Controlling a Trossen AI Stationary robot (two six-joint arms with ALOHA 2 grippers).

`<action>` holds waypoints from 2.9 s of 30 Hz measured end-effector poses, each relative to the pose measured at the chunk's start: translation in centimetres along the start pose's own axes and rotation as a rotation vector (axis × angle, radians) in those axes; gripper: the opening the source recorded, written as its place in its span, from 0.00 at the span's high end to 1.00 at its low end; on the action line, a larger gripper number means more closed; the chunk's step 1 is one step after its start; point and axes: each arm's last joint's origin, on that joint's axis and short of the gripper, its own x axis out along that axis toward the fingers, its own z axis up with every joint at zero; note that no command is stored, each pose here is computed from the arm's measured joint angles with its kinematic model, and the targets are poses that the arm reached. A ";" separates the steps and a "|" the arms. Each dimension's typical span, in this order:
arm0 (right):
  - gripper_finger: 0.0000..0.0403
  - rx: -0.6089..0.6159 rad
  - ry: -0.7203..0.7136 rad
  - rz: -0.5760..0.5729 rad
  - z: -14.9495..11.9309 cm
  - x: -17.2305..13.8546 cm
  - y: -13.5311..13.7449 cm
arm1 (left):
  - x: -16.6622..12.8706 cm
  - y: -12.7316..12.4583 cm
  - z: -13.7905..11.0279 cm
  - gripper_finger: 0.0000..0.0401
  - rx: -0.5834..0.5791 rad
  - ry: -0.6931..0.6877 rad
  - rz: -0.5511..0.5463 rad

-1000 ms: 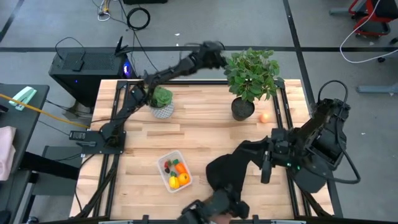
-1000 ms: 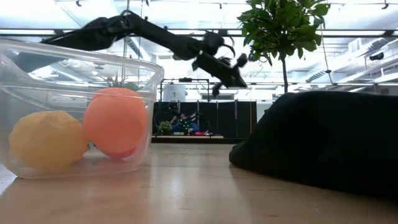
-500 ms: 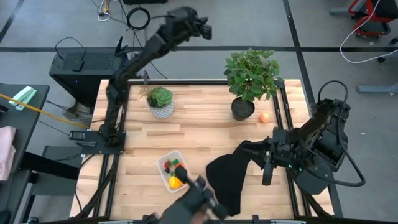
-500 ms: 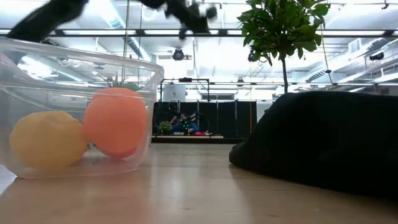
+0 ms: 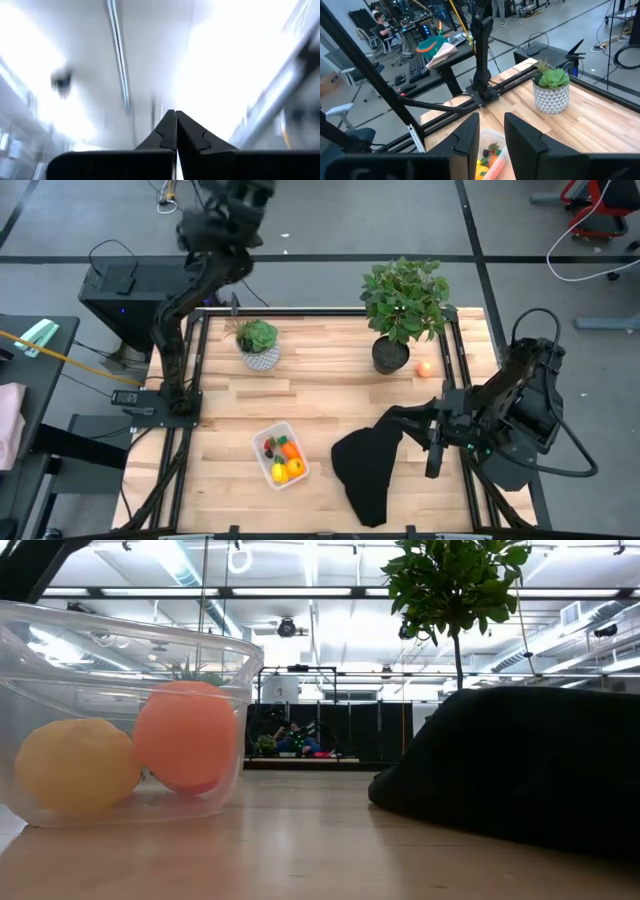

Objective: Pick and placing Produce into tupperware
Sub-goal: Put the peach into the transparent bin

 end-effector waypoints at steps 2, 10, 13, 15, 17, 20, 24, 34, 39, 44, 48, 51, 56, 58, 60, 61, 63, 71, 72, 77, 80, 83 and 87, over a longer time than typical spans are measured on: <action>0.76 0.003 -0.002 0.001 0.1 -0.1 -0.1 | -0.8 -1.1 -0.6 0.99 0.014 -0.177 0.028; 0.76 0.011 0.002 0.011 0.2 -0.3 -0.2 | -5.5 -2.9 -7.9 1.00 0.226 -0.204 0.214; 0.76 0.012 0.004 0.016 0.1 -0.5 -0.1 | -8.4 -3.2 -9.9 1.00 0.219 -0.134 0.217; 0.77 0.013 0.006 0.024 0.1 -0.7 -0.1 | -10.3 -3.0 -10.1 1.00 0.169 -0.025 0.180; 0.77 0.021 0.008 0.030 0.1 -0.8 -0.1 | -12.2 -2.5 -9.2 1.00 0.103 0.073 0.159; 0.77 0.025 0.010 0.037 0.1 -1.1 -0.1 | -15.4 -2.2 -6.9 1.00 0.114 0.155 0.203; 0.77 0.031 0.007 0.039 0.4 -1.2 -0.3 | -18.7 -3.7 -2.2 1.00 0.211 0.173 0.241; 0.77 0.005 -0.003 -0.018 0.9 0.0 -1.1 | -26.5 -8.3 3.7 1.00 0.249 0.609 0.295; 0.78 -0.013 0.001 -0.039 0.9 0.3 -1.4 | -30.6 -9.9 4.7 1.00 0.130 0.660 0.305; 0.78 -0.003 0.014 -0.056 0.7 0.3 -1.7 | -34.2 -11.0 5.3 1.00 0.054 0.626 0.352; 0.78 0.012 0.015 -0.076 0.6 0.3 -2.0 | -35.5 -11.8 5.8 1.00 0.112 0.637 0.294; 0.79 0.018 0.012 -0.084 0.6 0.4 -2.1 | -36.5 -12.1 5.6 1.00 0.099 0.683 0.247; 0.78 0.032 0.008 -0.089 0.7 0.6 -2.1 | -38.4 -12.3 5.0 1.00 0.032 0.715 0.247; 0.79 0.039 0.009 -0.089 0.7 0.6 -2.1 | -38.8 -12.4 5.0 1.00 0.020 0.715 0.240; 0.79 0.043 0.008 -0.089 0.7 0.6 -2.1 | -39.2 -12.5 4.9 1.00 0.016 0.722 0.228; 0.79 0.043 0.008 -0.088 0.7 0.6 -2.1 | -39.4 -12.5 4.9 1.00 0.016 0.725 0.224; 0.79 0.043 0.008 -0.089 0.7 0.6 -2.1 | -40.0 -12.4 4.7 1.00 0.014 0.741 0.225; 0.79 0.061 0.044 -0.102 -0.5 -1.1 -2.9 | -42.6 -11.9 3.7 1.00 -0.097 0.766 0.308; 0.80 0.068 0.040 -0.106 -0.8 -1.6 -3.0 | -42.5 -11.9 3.7 1.00 -0.097 0.758 0.306; 0.81 0.111 0.078 -0.074 -2.0 -3.7 -3.7 | -42.4 -11.9 3.9 1.00 -0.091 0.737 0.303; 0.82 0.140 0.167 -0.052 -2.6 -4.4 -4.2 | -42.4 -11.9 3.9 1.00 -0.090 0.738 0.307; 0.83 0.127 0.330 -0.071 -3.7 -4.2 -4.7 | -42.4 -11.9 3.9 1.00 -0.090 0.737 0.307; 0.85 0.103 0.497 -0.160 -6.4 -3.3 -6.1 | -42.4 -11.9 3.9 0.99 -0.082 0.733 0.325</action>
